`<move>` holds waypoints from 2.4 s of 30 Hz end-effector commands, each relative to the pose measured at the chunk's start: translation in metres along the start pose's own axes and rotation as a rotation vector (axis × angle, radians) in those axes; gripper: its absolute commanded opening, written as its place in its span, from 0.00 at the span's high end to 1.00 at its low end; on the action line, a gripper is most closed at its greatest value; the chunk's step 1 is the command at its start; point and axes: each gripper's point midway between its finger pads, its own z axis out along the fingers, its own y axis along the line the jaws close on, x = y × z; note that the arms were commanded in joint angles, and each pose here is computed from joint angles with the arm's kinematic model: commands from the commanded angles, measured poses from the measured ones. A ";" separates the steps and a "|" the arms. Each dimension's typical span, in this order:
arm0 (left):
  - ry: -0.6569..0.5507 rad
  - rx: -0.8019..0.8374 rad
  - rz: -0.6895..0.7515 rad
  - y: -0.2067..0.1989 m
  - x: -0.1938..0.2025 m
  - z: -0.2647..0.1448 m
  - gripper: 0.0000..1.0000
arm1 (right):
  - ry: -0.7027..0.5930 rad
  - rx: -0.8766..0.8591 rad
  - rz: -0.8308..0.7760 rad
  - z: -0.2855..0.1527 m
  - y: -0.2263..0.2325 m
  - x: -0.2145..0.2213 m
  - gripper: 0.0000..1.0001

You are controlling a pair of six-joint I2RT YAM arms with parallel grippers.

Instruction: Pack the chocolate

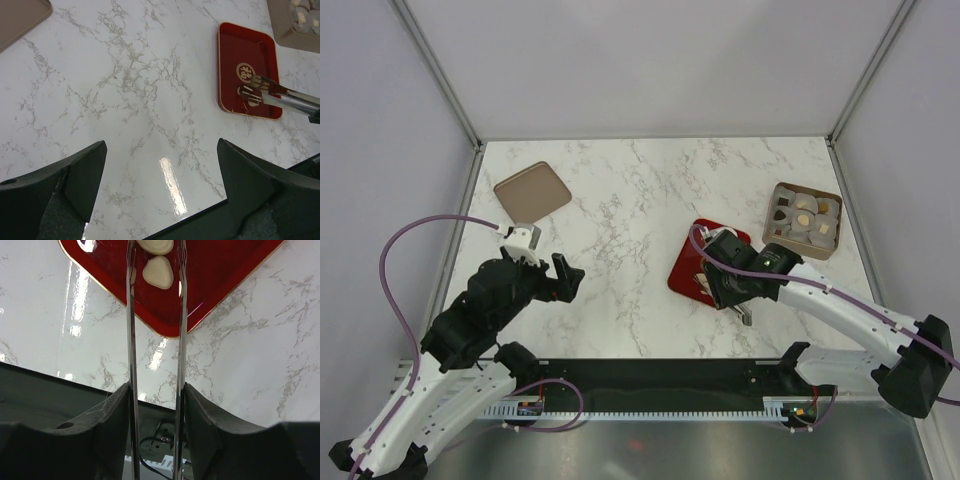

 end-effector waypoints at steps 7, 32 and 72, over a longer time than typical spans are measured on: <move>-0.034 0.006 -0.024 -0.002 -0.007 -0.003 0.00 | -0.045 0.002 -0.008 0.005 0.006 -0.017 0.52; -0.049 0.008 -0.027 -0.002 -0.009 -0.005 0.00 | -0.068 0.005 0.018 0.012 0.019 -0.044 0.50; -0.054 0.009 -0.029 -0.002 -0.010 -0.006 0.00 | -0.139 0.056 0.034 -0.010 0.005 -0.069 0.64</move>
